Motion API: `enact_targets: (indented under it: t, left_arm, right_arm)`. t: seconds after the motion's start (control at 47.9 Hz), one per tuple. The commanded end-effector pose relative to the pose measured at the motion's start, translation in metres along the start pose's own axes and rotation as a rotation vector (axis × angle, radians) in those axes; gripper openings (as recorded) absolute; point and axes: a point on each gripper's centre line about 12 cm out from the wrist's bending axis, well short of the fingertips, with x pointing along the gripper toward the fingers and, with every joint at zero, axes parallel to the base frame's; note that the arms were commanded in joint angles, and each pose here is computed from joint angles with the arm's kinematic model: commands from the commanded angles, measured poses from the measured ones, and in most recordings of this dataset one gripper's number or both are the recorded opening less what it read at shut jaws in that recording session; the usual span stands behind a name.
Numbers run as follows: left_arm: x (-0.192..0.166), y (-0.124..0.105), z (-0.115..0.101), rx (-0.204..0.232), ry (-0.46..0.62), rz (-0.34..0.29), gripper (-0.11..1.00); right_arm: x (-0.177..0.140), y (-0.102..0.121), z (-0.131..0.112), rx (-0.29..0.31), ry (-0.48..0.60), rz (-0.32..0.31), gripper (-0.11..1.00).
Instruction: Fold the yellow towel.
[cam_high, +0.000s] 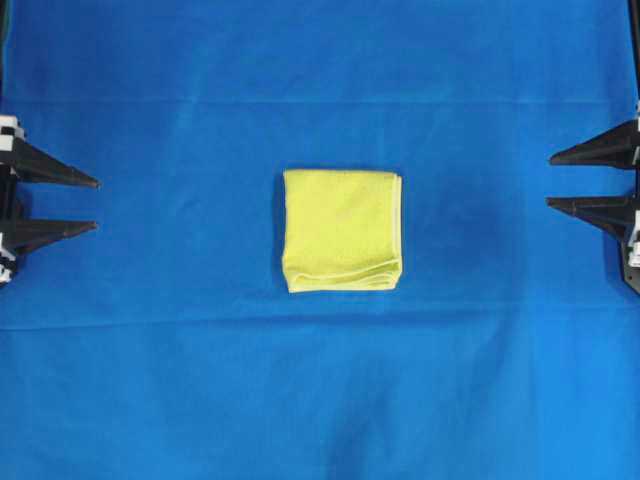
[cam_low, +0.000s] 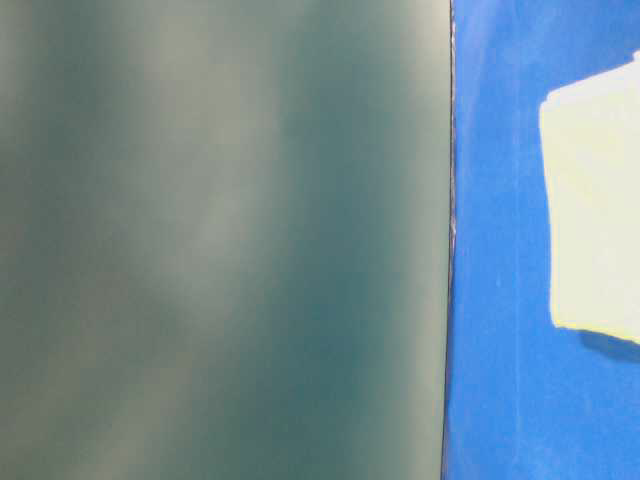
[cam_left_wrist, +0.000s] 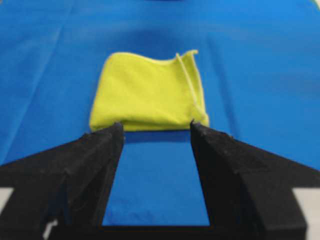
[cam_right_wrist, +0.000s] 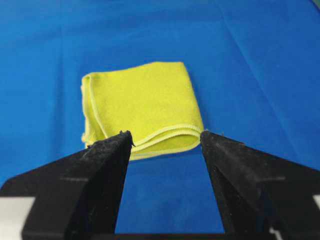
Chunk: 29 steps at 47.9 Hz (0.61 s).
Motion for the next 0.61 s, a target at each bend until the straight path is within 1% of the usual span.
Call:
enact_targets:
  t: [0.0,0.585]
  left_arm:
    - [0.0009,0.0008,0.0048,-0.001,-0.011,0.005,0.54]
    - [0.0008,0.0008,0.0053,-0.001,-0.011,0.005,0.54]
  right_arm:
    - [0.0007,0.0011,0.0059,0.004,-0.012,0.005,0.61]
    - [0.0012,0.0007,0.0048,0.005,-0.006,0.002,0.61]
